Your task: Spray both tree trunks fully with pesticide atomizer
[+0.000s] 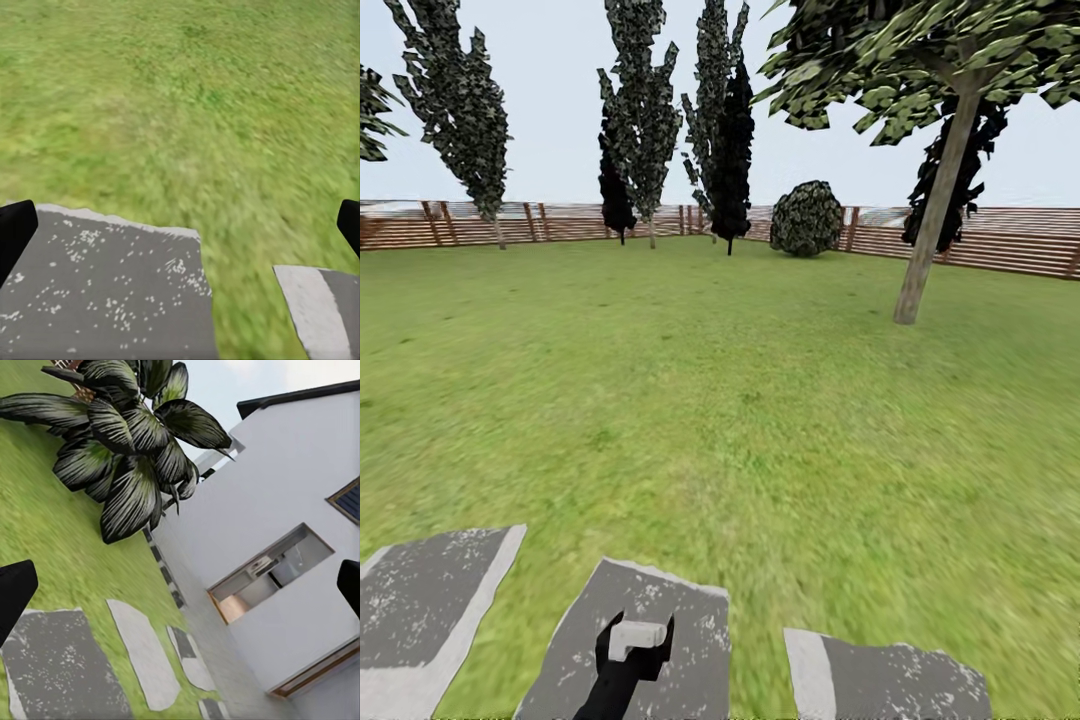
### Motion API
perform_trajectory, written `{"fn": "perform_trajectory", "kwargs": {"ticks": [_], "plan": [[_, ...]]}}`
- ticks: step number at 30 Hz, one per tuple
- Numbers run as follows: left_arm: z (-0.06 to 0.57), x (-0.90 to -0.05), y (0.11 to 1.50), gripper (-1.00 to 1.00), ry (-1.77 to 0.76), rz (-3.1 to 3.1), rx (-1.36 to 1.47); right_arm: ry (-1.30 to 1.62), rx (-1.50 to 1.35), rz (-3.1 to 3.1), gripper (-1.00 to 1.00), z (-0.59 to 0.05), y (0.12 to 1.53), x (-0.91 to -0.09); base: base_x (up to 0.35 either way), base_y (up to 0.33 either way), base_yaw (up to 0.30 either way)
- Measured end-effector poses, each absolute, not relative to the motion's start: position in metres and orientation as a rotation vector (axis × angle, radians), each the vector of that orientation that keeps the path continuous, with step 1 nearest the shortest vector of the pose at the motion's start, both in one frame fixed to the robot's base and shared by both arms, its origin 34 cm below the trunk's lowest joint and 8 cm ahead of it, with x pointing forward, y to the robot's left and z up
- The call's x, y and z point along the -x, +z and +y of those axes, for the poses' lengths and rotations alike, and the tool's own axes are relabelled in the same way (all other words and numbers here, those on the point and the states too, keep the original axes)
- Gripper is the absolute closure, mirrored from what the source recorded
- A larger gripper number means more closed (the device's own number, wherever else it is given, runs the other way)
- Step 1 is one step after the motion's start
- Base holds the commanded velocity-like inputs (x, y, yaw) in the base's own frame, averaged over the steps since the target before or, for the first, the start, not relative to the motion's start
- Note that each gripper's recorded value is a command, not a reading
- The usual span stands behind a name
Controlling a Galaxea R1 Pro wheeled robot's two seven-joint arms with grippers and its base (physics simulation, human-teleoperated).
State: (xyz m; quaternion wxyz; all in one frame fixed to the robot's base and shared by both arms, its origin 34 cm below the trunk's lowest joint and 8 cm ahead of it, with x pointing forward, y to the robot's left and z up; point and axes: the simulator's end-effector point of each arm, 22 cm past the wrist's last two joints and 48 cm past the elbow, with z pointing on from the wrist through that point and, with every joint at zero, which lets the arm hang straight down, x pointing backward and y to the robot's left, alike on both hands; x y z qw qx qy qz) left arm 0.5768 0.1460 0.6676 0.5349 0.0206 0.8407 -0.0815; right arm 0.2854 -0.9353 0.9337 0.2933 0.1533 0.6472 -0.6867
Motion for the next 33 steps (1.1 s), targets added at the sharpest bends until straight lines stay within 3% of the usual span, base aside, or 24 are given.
{"fn": "perform_trajectory", "kwargs": {"ticks": [7, 14, 17, 20, 25, 33], "plan": [[0.143, -0.606, 0.71, -1.0, -0.189, 1.907, -0.017, -1.84, -0.406, 1.725, -1.0, -0.936, 0.935, -0.285, 0.0, 0.0, 0.0], [0.175, -0.698, 0.767, -1.0, 0.056, 1.882, 0.021, -1.906, -0.435, 1.691, -1.0, -0.937, 0.941, -0.268, 0.0, 0.0, 0.0], [0.177, -0.78, 0.779, -1.0, 0.122, 1.947, -0.027, -1.921, -0.44, 1.682, -1.0, -0.937, 0.944, -0.265, 0.0, 0.0, 0.0], [0.173, -0.827, 0.802, -1.0, 0.033, 1.97, 0.059, -1.925, -0.44, 1.68, -1.0, -0.937, 0.945, -0.265, 0.0, 0.0, 0.0], [0.153, -0.836, 0.795, -1.0, -0.147, 1.986, 0.121, -1.939, -0.435, 1.663, -1.0, -0.941, 0.952, -0.264, 0.0, 0.0, 0.0], [0.153, -0.826, 0.767, -1.0, -0.162, 1.951, 0.103, -1.947, -0.43, 1.655, -1.0, -0.944, 0.944, -0.262, 0.0, 0.0, 0.0]]}}
